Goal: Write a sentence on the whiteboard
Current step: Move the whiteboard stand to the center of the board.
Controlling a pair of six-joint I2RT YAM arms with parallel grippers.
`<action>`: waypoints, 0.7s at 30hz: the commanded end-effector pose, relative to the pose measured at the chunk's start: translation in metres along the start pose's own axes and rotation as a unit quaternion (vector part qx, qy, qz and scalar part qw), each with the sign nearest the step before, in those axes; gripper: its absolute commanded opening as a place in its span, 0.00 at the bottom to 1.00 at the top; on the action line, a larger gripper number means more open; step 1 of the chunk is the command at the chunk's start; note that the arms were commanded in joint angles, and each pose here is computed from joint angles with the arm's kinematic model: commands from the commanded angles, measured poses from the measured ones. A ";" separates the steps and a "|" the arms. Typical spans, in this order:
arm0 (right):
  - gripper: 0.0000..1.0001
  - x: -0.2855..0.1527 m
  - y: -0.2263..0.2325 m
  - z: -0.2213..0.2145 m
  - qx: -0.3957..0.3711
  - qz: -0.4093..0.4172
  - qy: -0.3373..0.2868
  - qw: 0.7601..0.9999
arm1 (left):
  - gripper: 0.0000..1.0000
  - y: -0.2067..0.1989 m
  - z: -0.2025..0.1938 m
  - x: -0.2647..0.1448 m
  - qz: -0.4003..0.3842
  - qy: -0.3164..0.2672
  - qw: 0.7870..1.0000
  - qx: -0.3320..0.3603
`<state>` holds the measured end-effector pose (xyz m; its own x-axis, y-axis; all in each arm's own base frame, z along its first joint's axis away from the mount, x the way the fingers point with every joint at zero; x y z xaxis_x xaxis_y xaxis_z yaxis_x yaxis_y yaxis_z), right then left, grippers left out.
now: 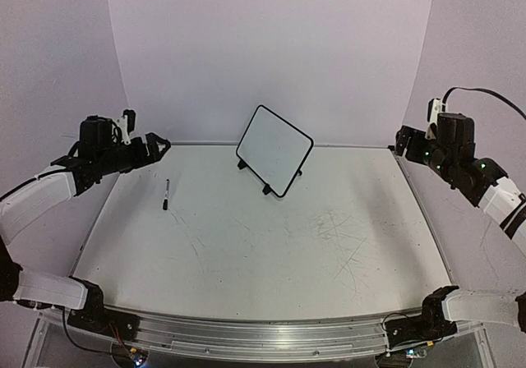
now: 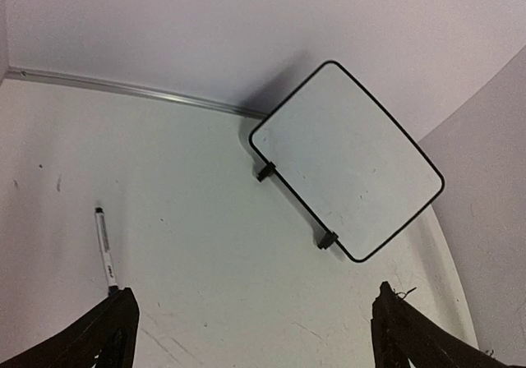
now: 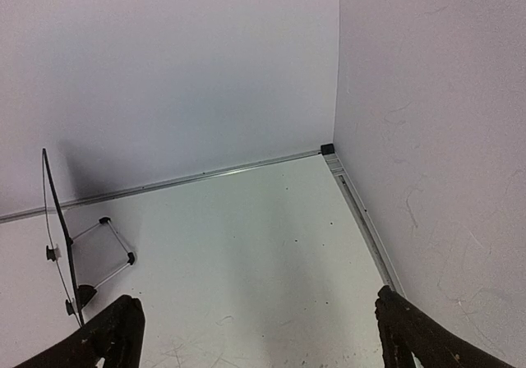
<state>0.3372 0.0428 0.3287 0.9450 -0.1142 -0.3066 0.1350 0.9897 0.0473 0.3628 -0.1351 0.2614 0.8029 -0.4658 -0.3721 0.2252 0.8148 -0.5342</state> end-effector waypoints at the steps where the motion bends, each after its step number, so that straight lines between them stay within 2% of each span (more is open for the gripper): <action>1: 0.98 -0.001 -0.002 0.004 0.006 -0.005 -0.011 1.000 | 0.99 -0.035 -0.034 0.027 -0.050 0.036 0.998 0.019; 6: 0.98 0.001 0.000 -0.003 -0.006 0.004 -0.008 1.000 | 0.99 -0.058 -0.069 0.050 -0.098 0.036 0.993 0.059; 15: 0.98 -0.001 0.015 -0.009 -0.005 0.056 -0.010 0.998 | 1.00 -0.063 -0.122 0.126 -0.148 0.105 0.975 0.126; 21: 0.98 0.003 0.032 -0.013 -0.020 0.100 0.002 0.995 | 0.97 -0.079 -0.153 0.169 -0.194 0.132 0.952 0.198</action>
<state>0.3360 0.0627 0.3062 0.9416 0.0103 -0.3366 0.0084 0.9985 0.0540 0.3799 -0.2923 0.0982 0.4909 -0.6953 -0.5250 0.5324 0.7164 -0.4509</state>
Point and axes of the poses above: each gripper's point midway between its finger pads, its own x axis out along the fingers, its own y axis along the line the jaws close on, z = x × y, the point moved 1 cm from there along -x, back along the fingers, and after that the axes turned 4 degrees about -x, right-handed, at the moved point
